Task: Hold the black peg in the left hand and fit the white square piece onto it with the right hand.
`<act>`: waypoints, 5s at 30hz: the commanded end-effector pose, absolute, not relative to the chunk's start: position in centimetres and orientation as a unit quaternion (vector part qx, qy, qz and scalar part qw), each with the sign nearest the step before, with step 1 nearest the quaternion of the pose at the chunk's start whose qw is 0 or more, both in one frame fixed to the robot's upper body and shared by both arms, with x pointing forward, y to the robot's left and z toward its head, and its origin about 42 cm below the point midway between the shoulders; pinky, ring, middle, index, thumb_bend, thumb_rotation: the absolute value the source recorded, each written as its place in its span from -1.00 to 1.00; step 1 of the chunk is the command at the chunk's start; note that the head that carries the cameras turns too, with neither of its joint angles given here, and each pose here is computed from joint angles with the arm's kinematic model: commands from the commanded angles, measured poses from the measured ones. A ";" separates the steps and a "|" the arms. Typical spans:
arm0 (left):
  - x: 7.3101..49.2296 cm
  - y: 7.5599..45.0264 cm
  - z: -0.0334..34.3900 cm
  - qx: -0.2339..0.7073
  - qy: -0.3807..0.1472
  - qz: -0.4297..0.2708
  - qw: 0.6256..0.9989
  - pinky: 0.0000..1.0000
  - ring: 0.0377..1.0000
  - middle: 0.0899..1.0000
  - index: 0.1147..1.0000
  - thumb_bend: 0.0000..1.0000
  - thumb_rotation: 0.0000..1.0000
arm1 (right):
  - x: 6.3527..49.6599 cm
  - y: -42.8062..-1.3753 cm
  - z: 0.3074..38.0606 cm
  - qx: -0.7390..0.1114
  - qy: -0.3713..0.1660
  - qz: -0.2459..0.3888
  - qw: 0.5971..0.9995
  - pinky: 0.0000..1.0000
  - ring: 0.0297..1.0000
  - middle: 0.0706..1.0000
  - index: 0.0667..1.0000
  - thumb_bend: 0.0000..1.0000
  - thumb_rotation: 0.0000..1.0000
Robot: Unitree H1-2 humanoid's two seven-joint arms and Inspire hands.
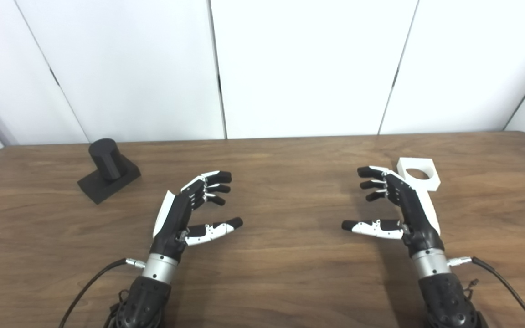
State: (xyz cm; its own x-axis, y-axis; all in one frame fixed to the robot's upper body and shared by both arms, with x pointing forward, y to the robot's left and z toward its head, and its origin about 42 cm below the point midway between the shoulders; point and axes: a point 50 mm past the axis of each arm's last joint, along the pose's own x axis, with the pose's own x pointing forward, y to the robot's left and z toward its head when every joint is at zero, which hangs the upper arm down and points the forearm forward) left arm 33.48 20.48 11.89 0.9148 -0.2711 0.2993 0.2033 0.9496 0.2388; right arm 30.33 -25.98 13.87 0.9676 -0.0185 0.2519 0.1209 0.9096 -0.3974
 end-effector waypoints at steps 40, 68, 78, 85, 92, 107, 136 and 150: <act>34.5 15.7 10.5 0.095 -0.182 -0.152 0.967 0.19 0.45 0.52 0.43 0.48 -0.98 | 29.6 -28.4 15.9 -0.228 -0.147 -0.048 0.961 0.12 0.34 0.43 0.39 0.29 -1.00; 35.1 14.2 10.0 0.093 -0.173 -0.153 0.969 0.18 0.44 0.51 0.41 0.49 -0.96 | 29.6 -29.2 16.1 -0.220 -0.142 -0.041 0.964 0.04 0.32 0.40 0.35 0.25 -1.00; 35.2 14.4 10.0 0.096 -0.174 -0.149 0.969 0.19 0.45 0.51 0.41 0.48 -0.98 | 29.7 -29.1 16.2 -0.225 -0.143 -0.040 0.963 -0.02 0.26 0.38 0.33 0.28 -1.00; 35.3 14.9 10.9 0.119 -0.189 -0.139 0.965 0.06 0.40 0.48 0.38 0.47 -0.96 | 29.8 -29.0 16.2 -0.222 -0.145 -0.040 0.963 -0.02 0.26 0.37 0.32 0.28 -1.00; 35.5 17.1 14.5 0.250 -0.172 -0.107 0.947 0.01 0.29 0.38 0.24 0.51 -0.77 | 29.9 -29.1 16.3 -0.223 -0.149 -0.040 0.963 -0.05 0.25 0.35 0.30 0.27 -0.98; 35.7 23.3 20.3 0.324 -0.201 -0.061 0.922 0.10 0.32 0.37 0.24 0.56 -0.86 | 30.1 -28.9 16.3 -0.222 -0.144 -0.034 0.964 -0.07 0.21 0.34 0.30 0.29 -1.00; 38.1 30.6 24.8 0.366 -0.191 0.093 0.906 0.47 0.65 0.65 0.48 0.58 -0.77 | 30.1 -29.2 16.4 -0.215 -0.148 -0.034 0.965 -0.06 0.24 0.37 0.33 0.24 -1.00; 40.5 34.4 27.7 0.446 -0.178 0.141 0.866 0.41 0.75 0.75 0.47 0.75 -0.61 | 30.0 -29.2 16.4 -0.217 -0.146 -0.035 0.965 -0.08 0.22 0.37 0.32 0.24 -0.99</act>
State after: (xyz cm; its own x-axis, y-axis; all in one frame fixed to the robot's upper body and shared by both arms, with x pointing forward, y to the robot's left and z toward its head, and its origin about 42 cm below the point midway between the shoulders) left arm 39.66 34.16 25.05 0.9300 0.0782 0.3592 -0.3343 0.5865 0.7378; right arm 29.34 -29.10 14.53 0.9756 -0.0189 0.2186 0.1086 0.9074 -0.4059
